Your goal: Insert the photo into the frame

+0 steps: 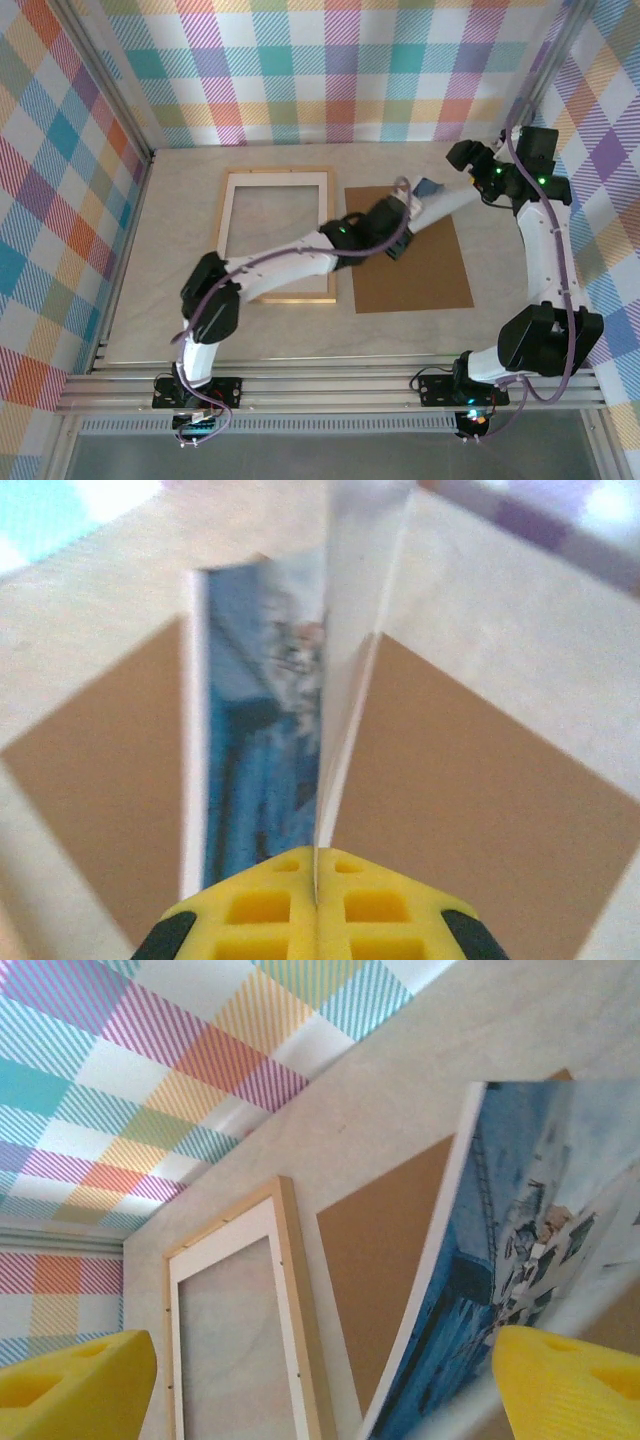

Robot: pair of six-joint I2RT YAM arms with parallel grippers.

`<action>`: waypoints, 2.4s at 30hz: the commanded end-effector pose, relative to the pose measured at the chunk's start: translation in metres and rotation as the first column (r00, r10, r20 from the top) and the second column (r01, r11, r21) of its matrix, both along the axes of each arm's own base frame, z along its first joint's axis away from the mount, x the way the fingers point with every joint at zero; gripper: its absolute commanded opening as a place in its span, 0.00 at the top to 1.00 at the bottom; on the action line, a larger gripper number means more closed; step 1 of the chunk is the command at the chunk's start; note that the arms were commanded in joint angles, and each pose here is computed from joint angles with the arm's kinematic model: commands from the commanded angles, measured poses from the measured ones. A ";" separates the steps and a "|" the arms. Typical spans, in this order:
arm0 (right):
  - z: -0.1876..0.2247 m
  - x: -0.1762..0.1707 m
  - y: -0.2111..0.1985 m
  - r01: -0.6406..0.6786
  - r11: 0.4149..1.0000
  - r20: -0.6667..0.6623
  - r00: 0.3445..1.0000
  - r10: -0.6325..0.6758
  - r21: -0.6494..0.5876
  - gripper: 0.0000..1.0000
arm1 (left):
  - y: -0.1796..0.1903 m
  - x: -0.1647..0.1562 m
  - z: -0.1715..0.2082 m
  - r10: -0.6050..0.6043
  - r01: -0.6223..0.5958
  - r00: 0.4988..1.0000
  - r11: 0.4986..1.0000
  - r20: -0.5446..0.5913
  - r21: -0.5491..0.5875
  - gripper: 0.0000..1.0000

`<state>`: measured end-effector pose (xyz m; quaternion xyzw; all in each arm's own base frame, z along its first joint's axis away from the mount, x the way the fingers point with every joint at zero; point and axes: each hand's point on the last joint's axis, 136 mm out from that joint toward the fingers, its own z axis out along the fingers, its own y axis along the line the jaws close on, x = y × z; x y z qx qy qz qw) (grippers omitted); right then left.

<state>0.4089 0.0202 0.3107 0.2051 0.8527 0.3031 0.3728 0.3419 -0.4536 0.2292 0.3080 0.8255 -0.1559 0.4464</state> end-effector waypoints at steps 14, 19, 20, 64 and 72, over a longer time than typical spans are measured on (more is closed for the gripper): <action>-0.054 -0.015 0.098 -0.235 0.953 -0.010 0.970 0.242 0.192 0.17 | 0.217 0.071 -0.011 0.586 -0.774 0.633 0.458 -0.506 -0.437 1.00; -0.108 -0.024 0.143 -0.292 0.929 -0.085 0.945 0.317 0.226 0.16 | 0.242 0.053 -0.038 0.623 -0.848 0.525 0.322 -0.581 -0.421 1.00; -0.117 -0.025 0.150 -0.299 0.925 -0.097 0.939 0.329 0.234 0.17 | 0.245 0.050 -0.041 0.624 -0.858 0.508 0.306 -0.593 -0.413 1.00; -0.205 -0.046 0.270 -0.353 0.811 -0.214 0.844 0.491 0.465 0.69 | 0.299 -0.036 -0.105 0.580 -0.967 0.240 0.076 -0.778 -0.241 1.00; -0.206 -0.041 0.271 -0.354 0.819 -0.223 0.844 0.488 0.452 0.89 | 0.307 -0.041 -0.100 0.602 -0.964 0.258 0.107 -0.756 -0.243 0.94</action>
